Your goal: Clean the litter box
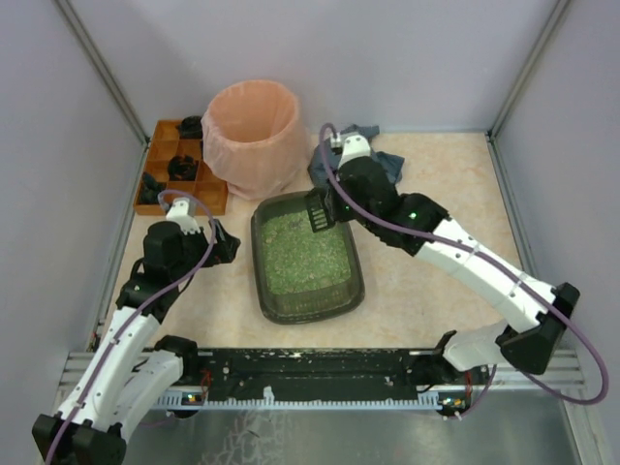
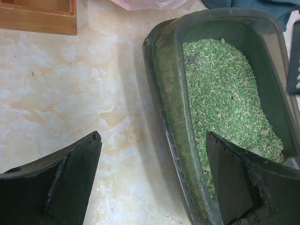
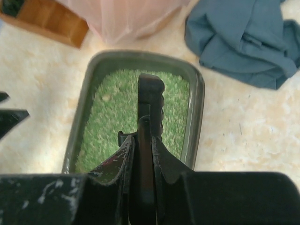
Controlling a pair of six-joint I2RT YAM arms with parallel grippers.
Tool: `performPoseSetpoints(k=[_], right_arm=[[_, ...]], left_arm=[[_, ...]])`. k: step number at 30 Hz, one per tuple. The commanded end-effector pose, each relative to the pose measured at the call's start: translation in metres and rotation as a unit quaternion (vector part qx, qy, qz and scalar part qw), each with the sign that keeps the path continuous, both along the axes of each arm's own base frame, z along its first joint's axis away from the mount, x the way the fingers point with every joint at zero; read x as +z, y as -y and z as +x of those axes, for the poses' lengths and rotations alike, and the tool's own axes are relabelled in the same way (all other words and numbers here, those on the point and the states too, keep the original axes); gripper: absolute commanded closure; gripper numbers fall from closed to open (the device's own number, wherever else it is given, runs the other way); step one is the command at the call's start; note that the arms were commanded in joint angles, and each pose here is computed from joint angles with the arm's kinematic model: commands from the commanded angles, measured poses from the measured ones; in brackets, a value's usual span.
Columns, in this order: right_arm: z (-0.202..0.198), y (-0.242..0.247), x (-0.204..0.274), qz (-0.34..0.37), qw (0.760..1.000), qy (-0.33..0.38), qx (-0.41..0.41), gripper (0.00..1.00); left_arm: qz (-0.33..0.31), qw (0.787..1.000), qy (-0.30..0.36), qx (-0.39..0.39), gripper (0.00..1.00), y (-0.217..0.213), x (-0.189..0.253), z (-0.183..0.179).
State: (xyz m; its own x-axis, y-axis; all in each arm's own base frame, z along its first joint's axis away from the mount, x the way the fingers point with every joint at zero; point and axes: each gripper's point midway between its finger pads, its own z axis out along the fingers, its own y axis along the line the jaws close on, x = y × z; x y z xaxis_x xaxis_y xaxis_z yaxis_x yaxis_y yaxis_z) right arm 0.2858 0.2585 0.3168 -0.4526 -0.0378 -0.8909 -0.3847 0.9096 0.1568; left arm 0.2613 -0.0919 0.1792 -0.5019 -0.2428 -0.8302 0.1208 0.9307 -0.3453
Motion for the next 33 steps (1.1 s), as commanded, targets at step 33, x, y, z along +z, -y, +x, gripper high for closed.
performPoseSetpoints(k=[33], right_arm=[[0.030,-0.077,-0.099,-0.459,0.871,0.061,-0.163,1.00]], left_arm=[[0.002,0.977,-0.105,0.185,0.02,-0.058,-0.036,0.003]])
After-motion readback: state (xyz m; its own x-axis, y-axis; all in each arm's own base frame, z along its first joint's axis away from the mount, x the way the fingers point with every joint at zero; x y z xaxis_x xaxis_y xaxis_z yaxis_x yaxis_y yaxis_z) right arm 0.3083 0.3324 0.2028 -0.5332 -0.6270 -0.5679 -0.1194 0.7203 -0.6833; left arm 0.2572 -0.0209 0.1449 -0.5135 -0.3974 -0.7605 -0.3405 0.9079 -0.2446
